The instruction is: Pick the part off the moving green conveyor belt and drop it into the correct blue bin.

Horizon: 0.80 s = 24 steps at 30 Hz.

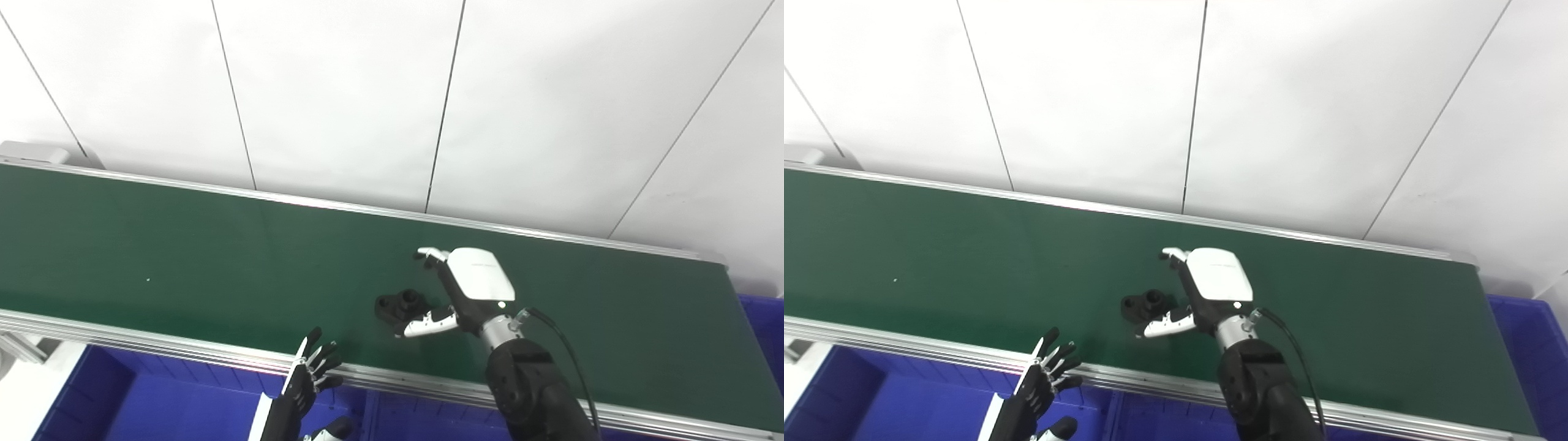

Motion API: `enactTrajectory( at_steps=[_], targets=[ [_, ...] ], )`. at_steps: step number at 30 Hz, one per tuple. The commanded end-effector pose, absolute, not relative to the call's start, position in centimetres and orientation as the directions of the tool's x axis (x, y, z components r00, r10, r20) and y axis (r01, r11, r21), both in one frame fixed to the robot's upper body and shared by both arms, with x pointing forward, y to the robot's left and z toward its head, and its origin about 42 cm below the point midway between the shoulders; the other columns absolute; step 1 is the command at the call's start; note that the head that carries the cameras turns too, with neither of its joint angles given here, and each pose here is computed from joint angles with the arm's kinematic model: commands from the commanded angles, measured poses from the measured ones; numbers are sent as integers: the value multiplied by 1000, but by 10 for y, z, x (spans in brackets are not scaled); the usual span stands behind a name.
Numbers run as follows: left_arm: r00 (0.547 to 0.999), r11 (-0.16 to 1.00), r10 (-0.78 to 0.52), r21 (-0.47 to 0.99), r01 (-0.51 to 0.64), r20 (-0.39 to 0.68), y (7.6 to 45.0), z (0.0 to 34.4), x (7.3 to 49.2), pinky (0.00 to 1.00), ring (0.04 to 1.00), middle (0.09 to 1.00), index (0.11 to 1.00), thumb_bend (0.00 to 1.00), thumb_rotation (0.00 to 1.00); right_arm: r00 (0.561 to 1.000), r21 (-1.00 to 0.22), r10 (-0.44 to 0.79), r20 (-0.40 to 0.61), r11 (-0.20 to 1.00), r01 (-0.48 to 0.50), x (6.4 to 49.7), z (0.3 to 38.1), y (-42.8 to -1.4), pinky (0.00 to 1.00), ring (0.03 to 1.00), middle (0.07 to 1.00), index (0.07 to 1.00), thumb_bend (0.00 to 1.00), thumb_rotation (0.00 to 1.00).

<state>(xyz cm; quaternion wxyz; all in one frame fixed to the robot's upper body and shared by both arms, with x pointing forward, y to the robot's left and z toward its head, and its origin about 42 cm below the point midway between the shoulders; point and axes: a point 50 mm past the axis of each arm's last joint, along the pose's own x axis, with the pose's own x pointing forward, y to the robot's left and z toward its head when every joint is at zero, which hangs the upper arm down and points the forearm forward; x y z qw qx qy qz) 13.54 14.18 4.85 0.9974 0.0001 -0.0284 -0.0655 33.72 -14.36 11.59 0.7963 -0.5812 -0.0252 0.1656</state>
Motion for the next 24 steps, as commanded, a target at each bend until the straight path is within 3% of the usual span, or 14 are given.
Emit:
enactTrajectory(
  at_steps=[1, 3, 5, 6, 8, 13, 18, 21, 24],
  targets=[
    [984, 992, -128, 4, 128, 127, 139, 61, 137, 739, 839, 899, 976, 864, 698, 951, -939, 276, -137, 269, -214, 346, 123, -143, 345, 441, 557, 738, 950, 434],
    [983, 992, -129, 8, 130, 128, 140, 62, 136, 729, 835, 897, 979, 863, 708, 950, -934, 259, -176, 260, -244, 345, 111, -146, 266, 341, 452, 697, 886, 332],
    [983, 991, -130, 4, 130, 128, 141, 62, 136, 730, 836, 899, 979, 857, 698, 944, -935, 247, -217, 225, -274, 345, 98, -152, 199, 264, 357, 632, 768, 161],
    [983, 991, -131, 2, 132, 127, 141, 63, 135, 729, 836, 899, 980, 852, 695, 939, -939, 239, -246, 182, -292, 345, 91, -155, 205, 276, 385, 548, 622, 117],
    [983, 991, -134, 1, 135, 126, 142, 63, 135, 736, 843, 906, 984, 844, 693, 929, -939, 212, -303, 101, -329, 346, 81, -162, 216, 291, 459, 496, 545, 19],
    [984, 991, -136, 1, 136, 116, 146, 64, 134, 747, 847, 907, 985, 846, 695, 917, -923, 166, -363, 70, -379, 342, 72, -172, 202, 285, 404, 508, 524, 0],
    [984, 990, -137, 6, 138, 117, 148, 63, 135, 751, 844, 900, 987, 825, 699, 913, -916, 159, -375, 91, -392, 340, 74, -174, 195, 282, 471, 486, 530, 0],
    [984, 991, -136, 3, 137, 115, 149, 63, 135, 760, 845, 896, 989, 814, 693, 918, -918, 165, -360, 111, -380, 340, 76, -172, 205, 291, 407, 504, 523, 0],
    [985, 991, -133, 2, 133, 112, 150, 63, 135, 765, 844, 890, 984, 816, 690, 923, -921, 170, -345, 127, -368, 340, 78, -170, 199, 282, 468, 487, 528, 0]
  ],
)
